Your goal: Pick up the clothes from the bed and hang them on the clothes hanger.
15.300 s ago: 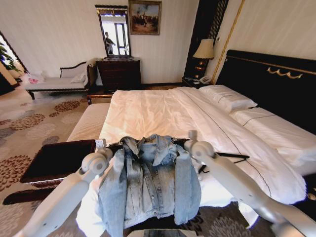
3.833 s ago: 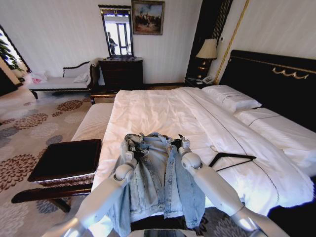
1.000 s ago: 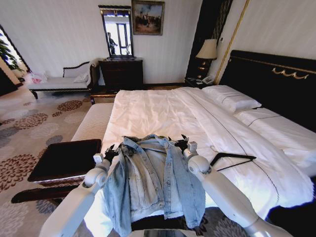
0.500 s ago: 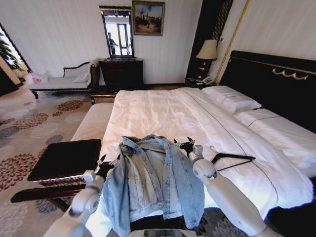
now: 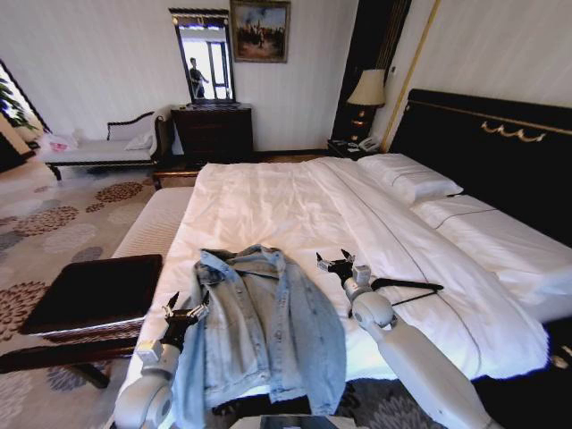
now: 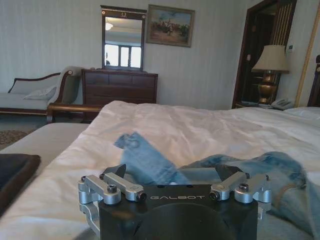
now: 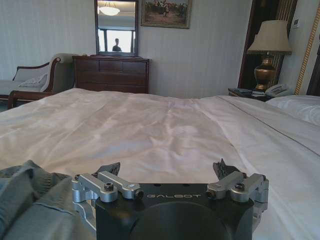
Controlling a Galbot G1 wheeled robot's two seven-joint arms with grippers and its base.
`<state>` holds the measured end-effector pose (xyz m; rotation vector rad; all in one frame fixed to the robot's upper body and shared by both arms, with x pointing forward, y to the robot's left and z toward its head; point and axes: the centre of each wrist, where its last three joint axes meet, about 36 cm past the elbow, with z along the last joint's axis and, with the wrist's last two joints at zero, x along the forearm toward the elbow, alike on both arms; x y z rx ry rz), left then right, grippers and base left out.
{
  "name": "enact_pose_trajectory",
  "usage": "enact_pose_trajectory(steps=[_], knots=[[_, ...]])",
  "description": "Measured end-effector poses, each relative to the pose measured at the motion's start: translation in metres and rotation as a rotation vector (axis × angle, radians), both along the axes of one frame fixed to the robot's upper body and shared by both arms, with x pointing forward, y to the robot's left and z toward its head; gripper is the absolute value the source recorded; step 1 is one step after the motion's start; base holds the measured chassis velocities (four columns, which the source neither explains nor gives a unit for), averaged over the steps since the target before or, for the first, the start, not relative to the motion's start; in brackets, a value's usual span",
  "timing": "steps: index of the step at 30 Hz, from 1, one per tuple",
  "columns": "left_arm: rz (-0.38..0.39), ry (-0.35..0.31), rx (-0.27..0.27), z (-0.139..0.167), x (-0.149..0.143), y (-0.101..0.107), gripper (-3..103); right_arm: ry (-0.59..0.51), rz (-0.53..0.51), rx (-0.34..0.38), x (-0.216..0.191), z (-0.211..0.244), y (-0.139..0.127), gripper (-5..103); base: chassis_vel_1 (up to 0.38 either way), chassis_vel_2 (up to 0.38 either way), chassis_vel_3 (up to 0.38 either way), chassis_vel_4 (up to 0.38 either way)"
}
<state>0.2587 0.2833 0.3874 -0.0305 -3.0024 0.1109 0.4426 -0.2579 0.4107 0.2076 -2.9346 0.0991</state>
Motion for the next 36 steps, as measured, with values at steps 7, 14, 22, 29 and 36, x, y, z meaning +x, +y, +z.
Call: enact_pose_trajectory(steps=[7, 14, 22, 29, 36], knots=[[-0.02, -0.034, 0.013, -0.001, 0.0, -0.011, 100, -0.001, -0.003, -0.005, -0.006, 0.001, -0.005, 100, -0.093, -0.087, 0.098, 0.108], [-0.025, -0.045, 0.024, -0.004, -0.005, -0.017, 100, -0.001, -0.006, -0.015, -0.011, 0.0, -0.009, 100, -0.108, -0.11, 0.104, 0.106], [-0.018, -0.032, 0.016, -0.009, -0.01, -0.018, 100, 0.005, 0.0, -0.02, -0.015, -0.004, -0.01, 100, -0.109, -0.109, 0.103, 0.103], [-0.016, -0.025, 0.011, -0.011, -0.017, -0.02, 100, 0.015, 0.0, -0.033, -0.018, -0.008, -0.015, 100, -0.059, -0.07, 0.055, 0.067], [-0.014, -0.013, 0.006, -0.015, -0.025, -0.021, 100, 0.028, 0.006, -0.052, -0.022, -0.012, -0.022, 100, -0.046, -0.06, 0.056, 0.061]])
